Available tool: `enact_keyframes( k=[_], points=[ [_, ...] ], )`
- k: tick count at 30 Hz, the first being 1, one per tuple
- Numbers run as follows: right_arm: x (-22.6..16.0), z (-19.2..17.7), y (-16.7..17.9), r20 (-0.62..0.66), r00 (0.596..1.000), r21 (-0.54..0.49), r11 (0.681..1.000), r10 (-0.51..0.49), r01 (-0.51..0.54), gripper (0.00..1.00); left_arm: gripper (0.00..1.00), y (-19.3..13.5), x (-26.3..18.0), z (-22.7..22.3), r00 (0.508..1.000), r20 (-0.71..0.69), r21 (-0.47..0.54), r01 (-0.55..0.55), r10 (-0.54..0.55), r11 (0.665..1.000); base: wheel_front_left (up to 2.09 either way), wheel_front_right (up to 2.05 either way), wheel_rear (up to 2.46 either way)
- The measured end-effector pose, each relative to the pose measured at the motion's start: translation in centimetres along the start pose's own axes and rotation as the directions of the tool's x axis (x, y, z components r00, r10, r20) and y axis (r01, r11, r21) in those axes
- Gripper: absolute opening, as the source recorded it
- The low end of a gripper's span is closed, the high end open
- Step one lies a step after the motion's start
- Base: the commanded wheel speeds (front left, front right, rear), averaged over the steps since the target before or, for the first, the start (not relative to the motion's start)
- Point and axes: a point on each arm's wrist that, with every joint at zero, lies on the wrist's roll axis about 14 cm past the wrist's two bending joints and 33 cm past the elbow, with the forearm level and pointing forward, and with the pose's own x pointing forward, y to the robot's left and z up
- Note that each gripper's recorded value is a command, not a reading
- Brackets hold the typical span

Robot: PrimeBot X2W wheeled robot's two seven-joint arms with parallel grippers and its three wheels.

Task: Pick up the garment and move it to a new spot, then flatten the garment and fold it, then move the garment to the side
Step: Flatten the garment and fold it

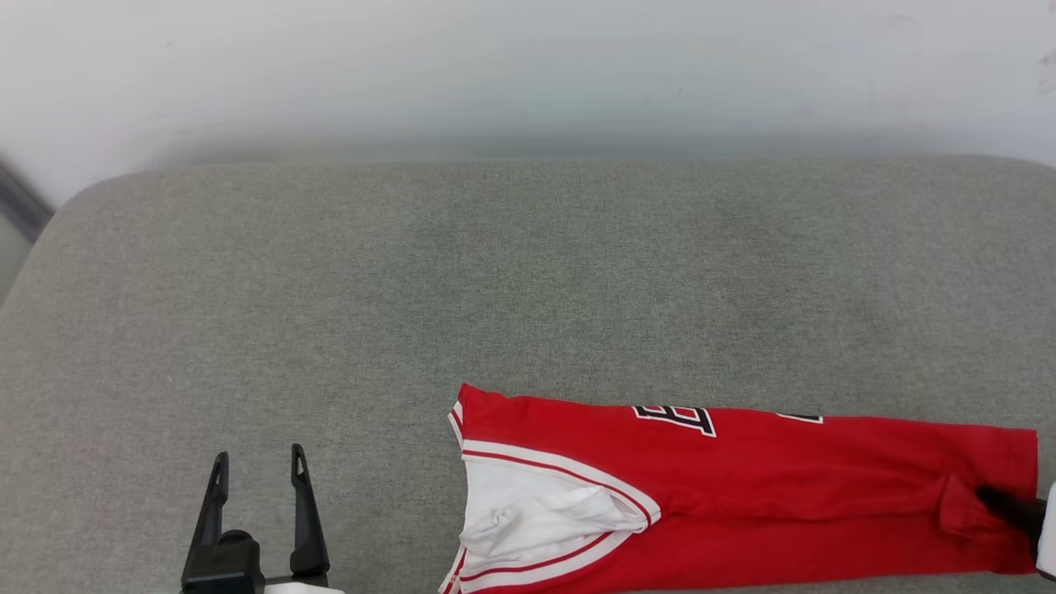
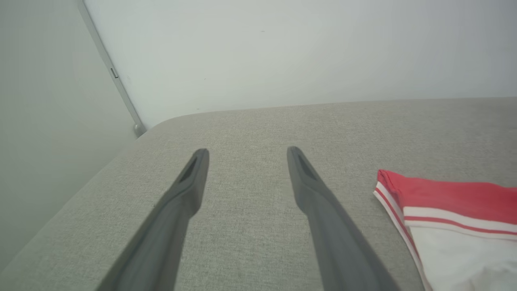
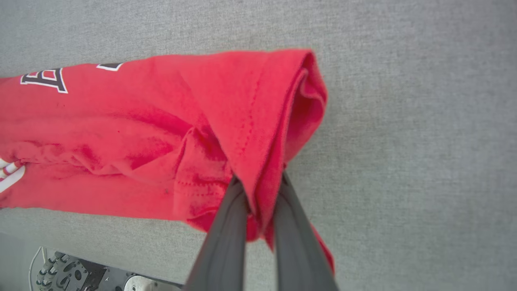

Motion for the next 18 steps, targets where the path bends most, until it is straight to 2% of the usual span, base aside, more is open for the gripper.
enact_keyframes(
  k=[3, 8, 12, 18],
  points=[
    [-0.3, 0.0, 0.8, -0.028, 0.999, -0.017, 1.000, 0.024, -0.024, 0.00, 1.00, -0.2, -0.1, 0.0, 1.000, -0.001, -0.002, 0.008, -0.008, 1.000, 0.00, 0.00, 0.00],
    [-0.8, 1.0, 5.5, -0.026, 0.986, -0.059, 0.984, 0.164, -0.166, 0.00, 1.00, 0.1, -0.2, -0.3, 1.000, -0.008, -0.007, 0.005, -0.005, 1.000, 0.00, 0.00, 0.00],
    [-1.3, 1.5, 11.0, -0.031, 0.951, -0.126, 0.942, 0.309, -0.310, 0.00, 1.00, 0.1, -0.2, -0.5, 1.000, -0.015, -0.002, 0.014, -0.014, 1.000, 0.00, 0.00, 0.00],
    [-1.9, 2.8, 17.1, -0.065, 0.909, -0.323, 0.853, 0.412, -0.409, 0.00, 1.00, -0.1, -0.2, -0.7, 1.000, -0.020, 0.000, 0.022, -0.022, 1.000, 0.00, 0.00, 0.00]
  ],
)
